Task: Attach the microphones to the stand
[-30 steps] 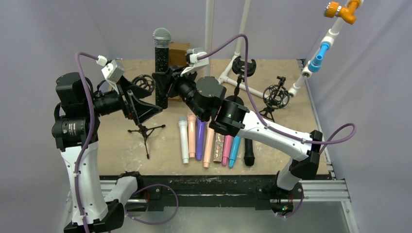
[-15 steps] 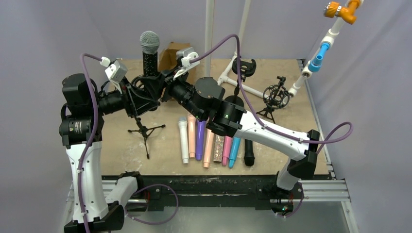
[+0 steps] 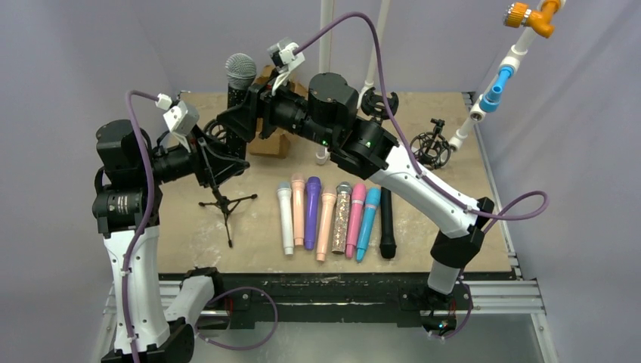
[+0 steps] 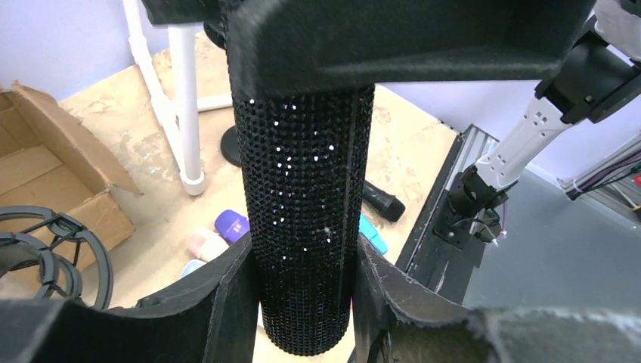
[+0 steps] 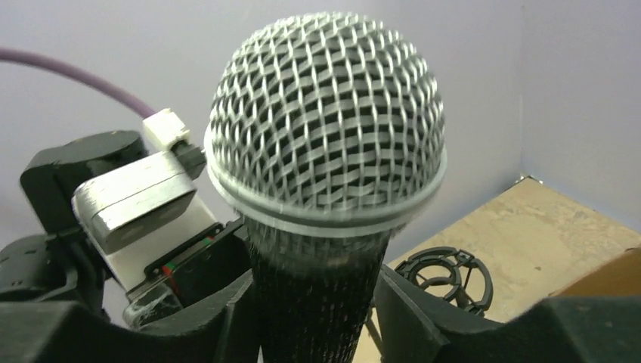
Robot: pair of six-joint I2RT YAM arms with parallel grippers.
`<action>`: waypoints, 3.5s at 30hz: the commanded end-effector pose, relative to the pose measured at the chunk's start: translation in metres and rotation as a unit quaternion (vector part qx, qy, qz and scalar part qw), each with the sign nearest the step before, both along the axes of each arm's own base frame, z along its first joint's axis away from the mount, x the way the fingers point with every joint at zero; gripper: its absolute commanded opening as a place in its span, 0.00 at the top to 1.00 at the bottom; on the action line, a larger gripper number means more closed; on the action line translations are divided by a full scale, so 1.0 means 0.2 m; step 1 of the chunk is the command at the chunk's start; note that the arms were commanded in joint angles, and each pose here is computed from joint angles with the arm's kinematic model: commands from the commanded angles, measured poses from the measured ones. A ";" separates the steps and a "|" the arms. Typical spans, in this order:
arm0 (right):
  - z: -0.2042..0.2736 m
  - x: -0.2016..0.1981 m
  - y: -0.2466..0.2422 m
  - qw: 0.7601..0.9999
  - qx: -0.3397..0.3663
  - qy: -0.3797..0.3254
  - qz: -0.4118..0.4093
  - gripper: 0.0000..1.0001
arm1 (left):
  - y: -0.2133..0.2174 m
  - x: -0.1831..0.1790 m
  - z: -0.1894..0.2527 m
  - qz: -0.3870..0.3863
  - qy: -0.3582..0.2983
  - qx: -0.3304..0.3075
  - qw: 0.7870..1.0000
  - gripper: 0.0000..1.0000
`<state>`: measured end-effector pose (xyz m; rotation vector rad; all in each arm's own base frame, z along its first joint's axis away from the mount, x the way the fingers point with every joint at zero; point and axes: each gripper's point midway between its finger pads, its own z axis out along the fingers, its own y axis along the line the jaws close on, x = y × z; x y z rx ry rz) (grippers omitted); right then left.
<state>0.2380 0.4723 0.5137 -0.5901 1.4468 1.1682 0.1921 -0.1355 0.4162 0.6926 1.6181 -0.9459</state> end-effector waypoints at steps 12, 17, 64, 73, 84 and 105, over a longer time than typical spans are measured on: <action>0.18 0.17 -0.03 0.991 -0.018 -0.110 -0.079 0.89 | 0.42 0.24 -0.15 0.156 -0.013 0.194 0.968 0.00; 0.25 0.25 -0.01 0.982 0.013 -0.145 -0.119 0.92 | 0.58 0.29 -0.30 0.164 0.031 0.230 0.959 0.00; -0.15 0.38 0.27 0.974 -0.082 -0.187 -0.094 1.00 | 0.58 0.27 -0.75 0.083 0.071 0.254 0.961 0.78; -0.29 0.41 0.30 0.972 -0.129 -0.175 -0.089 1.00 | 0.58 0.27 -0.78 0.085 0.071 0.255 0.961 0.79; -0.38 0.35 0.30 0.972 -0.161 -0.160 -0.054 1.00 | 0.61 0.31 -0.80 0.101 0.072 0.253 0.960 0.88; -0.53 0.25 0.32 0.975 -0.191 -0.109 -0.026 1.00 | 0.73 0.50 -0.92 0.219 0.111 0.213 0.946 0.91</action>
